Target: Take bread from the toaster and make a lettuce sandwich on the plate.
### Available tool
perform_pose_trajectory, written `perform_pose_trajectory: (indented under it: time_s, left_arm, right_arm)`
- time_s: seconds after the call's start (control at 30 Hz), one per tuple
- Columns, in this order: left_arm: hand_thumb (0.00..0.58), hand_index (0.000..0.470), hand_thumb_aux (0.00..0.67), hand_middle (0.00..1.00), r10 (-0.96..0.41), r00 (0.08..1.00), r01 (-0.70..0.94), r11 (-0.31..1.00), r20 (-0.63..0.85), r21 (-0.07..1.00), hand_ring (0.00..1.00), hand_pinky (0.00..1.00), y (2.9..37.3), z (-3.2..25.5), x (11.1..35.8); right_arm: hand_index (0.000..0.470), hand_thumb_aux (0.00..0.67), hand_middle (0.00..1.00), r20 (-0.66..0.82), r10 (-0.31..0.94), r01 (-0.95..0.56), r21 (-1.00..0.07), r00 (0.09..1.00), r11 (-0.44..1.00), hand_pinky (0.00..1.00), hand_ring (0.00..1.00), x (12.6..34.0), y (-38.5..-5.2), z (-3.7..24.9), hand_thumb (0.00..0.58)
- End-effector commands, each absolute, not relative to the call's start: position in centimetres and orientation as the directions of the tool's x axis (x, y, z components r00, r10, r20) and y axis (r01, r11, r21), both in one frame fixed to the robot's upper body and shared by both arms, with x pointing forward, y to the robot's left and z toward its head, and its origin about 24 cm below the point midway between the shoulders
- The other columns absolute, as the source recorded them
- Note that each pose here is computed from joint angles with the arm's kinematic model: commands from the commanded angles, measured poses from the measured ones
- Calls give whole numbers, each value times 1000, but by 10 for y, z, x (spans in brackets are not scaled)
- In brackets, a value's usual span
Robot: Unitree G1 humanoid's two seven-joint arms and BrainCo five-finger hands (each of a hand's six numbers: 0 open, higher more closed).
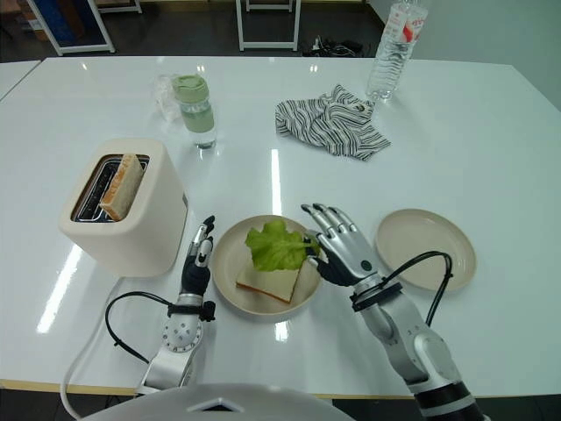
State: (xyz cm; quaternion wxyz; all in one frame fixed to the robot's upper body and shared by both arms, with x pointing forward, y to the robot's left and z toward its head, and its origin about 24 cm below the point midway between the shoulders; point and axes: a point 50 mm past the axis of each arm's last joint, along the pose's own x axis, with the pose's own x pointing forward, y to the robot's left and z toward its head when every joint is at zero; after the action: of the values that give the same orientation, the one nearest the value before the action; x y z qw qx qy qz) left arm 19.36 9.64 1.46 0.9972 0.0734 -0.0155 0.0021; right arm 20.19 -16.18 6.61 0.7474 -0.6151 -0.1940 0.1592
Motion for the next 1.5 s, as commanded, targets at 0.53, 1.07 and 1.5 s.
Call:
perform_pose_trajectory:
  time_s: [0.53, 1.07, 1.5]
  left_arm:
    - [0, 0, 0, 0, -10, 1000, 12, 988, -11, 155, 0, 0, 92, 6, 191]
    - [0, 0, 0, 0, -17, 1000, 20, 987, -20, 158, 0, 0, 91, 3, 190]
    - [0, 0, 0, 0, -106, 982, 83, 985, 154, 153, 0, 0, 89, 41, 188]
  right_arm:
    - [470, 670, 0, -2, 502, -88, -985, 865, 149, 0, 0, 208, -145, 25, 580]
    - [0, 0, 0, -9, 479, -75, -990, 878, 119, 0, 0, 203, -154, 29, 0]
    - [0, 0, 0, 366, 4, 176, -456, 931, 872, 0, 0, 209, -217, 113, 0]
